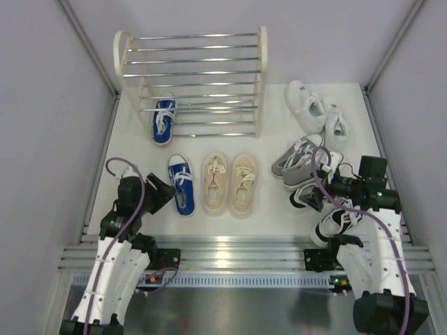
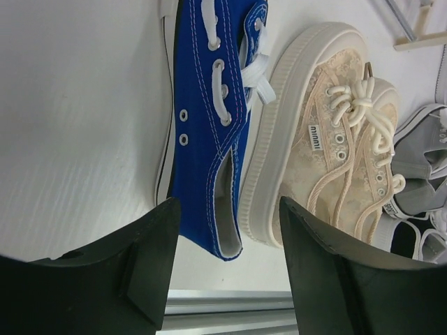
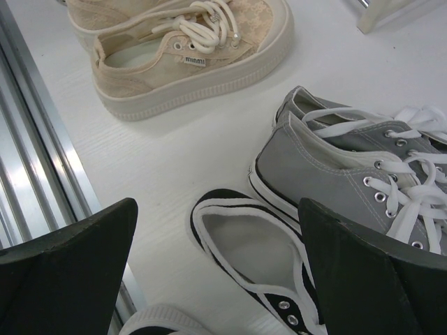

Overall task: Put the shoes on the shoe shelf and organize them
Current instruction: Place the shoe at the shoe shelf, then pick up the shoe at the center of the board.

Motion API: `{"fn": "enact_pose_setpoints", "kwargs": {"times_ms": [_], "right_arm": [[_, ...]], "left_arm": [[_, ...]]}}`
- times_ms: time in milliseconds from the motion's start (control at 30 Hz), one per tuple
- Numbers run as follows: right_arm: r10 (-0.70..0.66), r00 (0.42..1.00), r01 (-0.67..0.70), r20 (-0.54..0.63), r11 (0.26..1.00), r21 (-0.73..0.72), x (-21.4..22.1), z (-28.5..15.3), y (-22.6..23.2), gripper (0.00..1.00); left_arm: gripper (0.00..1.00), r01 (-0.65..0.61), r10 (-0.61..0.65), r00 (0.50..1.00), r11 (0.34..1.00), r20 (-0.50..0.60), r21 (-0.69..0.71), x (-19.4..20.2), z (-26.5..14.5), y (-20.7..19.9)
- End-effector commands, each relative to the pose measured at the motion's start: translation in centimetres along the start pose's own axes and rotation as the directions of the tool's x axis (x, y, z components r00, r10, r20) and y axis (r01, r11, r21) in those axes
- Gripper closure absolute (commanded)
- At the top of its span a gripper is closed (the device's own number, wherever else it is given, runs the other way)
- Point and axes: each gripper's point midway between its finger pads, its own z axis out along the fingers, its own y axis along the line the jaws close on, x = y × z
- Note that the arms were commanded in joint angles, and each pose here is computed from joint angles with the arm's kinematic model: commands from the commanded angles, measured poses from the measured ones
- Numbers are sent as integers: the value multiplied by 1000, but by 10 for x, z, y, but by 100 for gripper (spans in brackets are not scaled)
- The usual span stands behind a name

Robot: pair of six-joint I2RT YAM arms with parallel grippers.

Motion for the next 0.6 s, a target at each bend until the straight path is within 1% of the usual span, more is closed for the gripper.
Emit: {"fn": "enact_pose_setpoints", "kwargs": {"times_ms": [0,133,167,200,233,267,300,333,367,400,467,533,567], "right_arm": [[-66,997,66,42,998,9,-19,-6,-4,1],[-61,997,61,38,998,9,-18,-5,-5,1],[-62,997,62,38,998,11,-18,-5,-6,1],[-60,997,60,37,998,12,-18,-5,-6,0],[-57,998,57,35,998,14,-17,-5,-6,1],[-59,998,58,34,998,16,-17,-5,-6,1],[-57,998,57,34,998,16,-17,-5,-6,1],[-59,998,58,33,998,17,-17,-5,-7,1],[-60,998,59,34,998,18,-17,-5,-7,1],[-56,998,56,33,998,18,-17,-5,-7,1],[-58,998,58,34,998,21,-17,-6,-7,1],[-59,998,58,34,998,23,-17,-6,-7,0],[-59,998,59,35,998,21,-17,-6,-7,0]], "left_arm": [[37,33,-32,999,999,-22,21,3,0,-9],[37,48,-49,997,999,-52,-18,12,6,-3],[37,68,-70,996,997,-56,-30,15,9,-3],[37,52,-54,995,998,-78,-36,22,10,-6],[36,42,-45,999,996,-26,-80,15,13,0],[36,48,-49,999,996,-8,-81,13,12,-7],[36,3,-6,999,997,-40,-77,25,12,-14],[35,-12,12,1000,995,2,-100,19,13,-14],[35,-11,11,1000,995,2,-101,22,13,-18],[34,-44,42,999,993,-21,-112,30,12,-22],[34,-48,48,999,988,-3,-147,31,15,-19],[34,-74,73,997,981,-14,-178,39,20,-13],[34,-88,91,996,976,7,-198,37,21,-10]]}}
